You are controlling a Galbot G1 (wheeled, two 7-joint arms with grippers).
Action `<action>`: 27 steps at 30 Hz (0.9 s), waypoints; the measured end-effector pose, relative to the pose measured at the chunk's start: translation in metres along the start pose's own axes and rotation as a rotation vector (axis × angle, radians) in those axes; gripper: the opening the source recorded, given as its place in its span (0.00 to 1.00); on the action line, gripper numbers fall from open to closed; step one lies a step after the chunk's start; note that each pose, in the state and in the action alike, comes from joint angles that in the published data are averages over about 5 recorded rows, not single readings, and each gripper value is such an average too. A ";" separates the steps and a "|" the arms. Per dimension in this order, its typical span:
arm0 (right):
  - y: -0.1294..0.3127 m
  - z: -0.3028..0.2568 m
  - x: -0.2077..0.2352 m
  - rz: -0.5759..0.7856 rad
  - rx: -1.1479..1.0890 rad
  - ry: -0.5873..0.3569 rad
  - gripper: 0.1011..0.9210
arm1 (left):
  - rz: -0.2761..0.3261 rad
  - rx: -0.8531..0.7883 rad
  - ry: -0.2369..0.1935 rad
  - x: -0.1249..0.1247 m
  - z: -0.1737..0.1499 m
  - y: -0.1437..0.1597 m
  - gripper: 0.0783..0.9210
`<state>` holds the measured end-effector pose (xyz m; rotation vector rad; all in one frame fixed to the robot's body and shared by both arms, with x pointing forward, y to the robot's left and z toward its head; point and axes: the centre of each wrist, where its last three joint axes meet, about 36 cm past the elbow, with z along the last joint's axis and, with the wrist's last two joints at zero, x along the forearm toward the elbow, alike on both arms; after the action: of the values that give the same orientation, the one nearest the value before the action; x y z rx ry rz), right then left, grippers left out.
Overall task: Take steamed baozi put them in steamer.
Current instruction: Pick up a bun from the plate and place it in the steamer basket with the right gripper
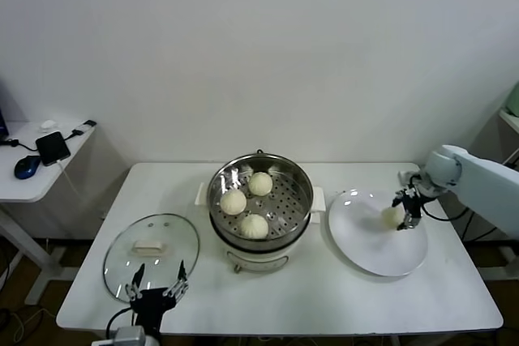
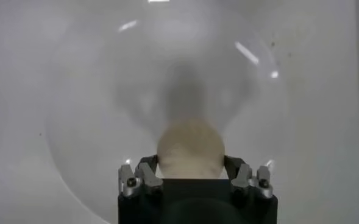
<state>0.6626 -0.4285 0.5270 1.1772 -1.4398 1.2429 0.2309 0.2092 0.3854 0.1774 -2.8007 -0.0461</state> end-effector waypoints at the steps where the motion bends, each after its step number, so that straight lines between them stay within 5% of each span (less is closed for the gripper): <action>1: -0.005 -0.008 0.012 0.011 0.010 -0.017 0.75 | 0.001 0.000 -0.001 0.000 -0.001 0.000 0.88; 13: -0.035 -0.175 0.151 0.105 0.152 -0.259 0.75 | 0.008 0.004 -0.024 0.000 -0.010 0.000 0.88; 27: 0.006 -0.273 0.098 0.022 0.172 -0.248 0.75 | 0.002 0.003 -0.023 0.002 -0.012 0.004 0.88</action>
<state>0.6487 -0.1679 0.6547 1.4774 -1.5512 1.2917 0.2321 0.2127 0.3974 0.1755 -2.8241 -0.0442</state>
